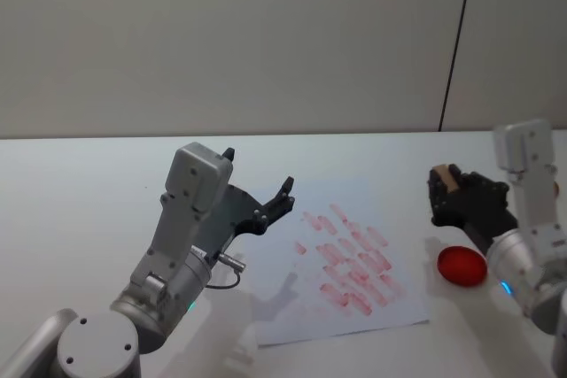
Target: Use the one hand to pick up the stamp and affix it onto the A4 paper.
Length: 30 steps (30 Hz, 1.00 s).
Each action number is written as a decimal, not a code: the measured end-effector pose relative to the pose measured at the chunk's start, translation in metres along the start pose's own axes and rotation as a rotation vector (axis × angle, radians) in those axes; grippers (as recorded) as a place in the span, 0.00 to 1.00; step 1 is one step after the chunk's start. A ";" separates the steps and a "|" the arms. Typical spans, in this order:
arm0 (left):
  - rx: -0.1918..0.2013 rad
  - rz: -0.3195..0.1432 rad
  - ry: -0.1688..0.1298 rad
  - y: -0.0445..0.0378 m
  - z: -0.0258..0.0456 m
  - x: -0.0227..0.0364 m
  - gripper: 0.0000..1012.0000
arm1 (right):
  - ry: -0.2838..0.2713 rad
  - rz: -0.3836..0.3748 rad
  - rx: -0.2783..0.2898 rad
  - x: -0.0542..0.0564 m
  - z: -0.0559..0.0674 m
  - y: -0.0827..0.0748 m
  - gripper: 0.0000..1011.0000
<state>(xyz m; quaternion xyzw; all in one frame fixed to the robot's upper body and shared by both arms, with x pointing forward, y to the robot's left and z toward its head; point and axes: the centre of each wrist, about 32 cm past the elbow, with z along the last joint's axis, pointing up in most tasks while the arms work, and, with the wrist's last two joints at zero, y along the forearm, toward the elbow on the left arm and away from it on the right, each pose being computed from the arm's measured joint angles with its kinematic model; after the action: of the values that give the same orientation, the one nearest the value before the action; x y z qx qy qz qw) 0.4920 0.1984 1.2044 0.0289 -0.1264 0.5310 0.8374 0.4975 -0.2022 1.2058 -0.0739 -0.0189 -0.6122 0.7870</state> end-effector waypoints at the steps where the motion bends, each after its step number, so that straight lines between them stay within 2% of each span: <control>1: 0.000 0.000 0.000 0.0000 0.0000 0.0000 0.98 | -0.002 0.005 -0.006 -0.001 -0.001 0.005 0.21; 4: 0.000 0.000 0.000 0.0000 0.0000 0.0000 0.98 | -0.006 0.012 -0.017 -0.002 -0.003 0.013 0.21; 12: 0.000 0.000 0.000 0.0000 0.0000 0.0000 0.98 | -0.015 0.058 -0.056 -0.006 -0.012 0.050 0.21; 15: 0.000 0.000 0.000 0.0000 0.0000 0.0000 0.98 | -0.015 0.073 -0.060 -0.007 -0.014 0.057 0.21; 30: 0.000 0.000 0.000 0.0000 0.0000 0.0000 0.98 | -0.020 0.185 -0.096 -0.026 -0.020 0.104 0.21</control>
<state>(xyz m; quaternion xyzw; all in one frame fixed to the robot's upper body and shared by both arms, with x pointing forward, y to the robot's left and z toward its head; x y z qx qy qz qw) 0.4920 0.1984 1.2044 0.0289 -0.1265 0.5311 0.8373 0.5905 -0.1549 1.1733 -0.1192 0.0096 -0.5362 0.8356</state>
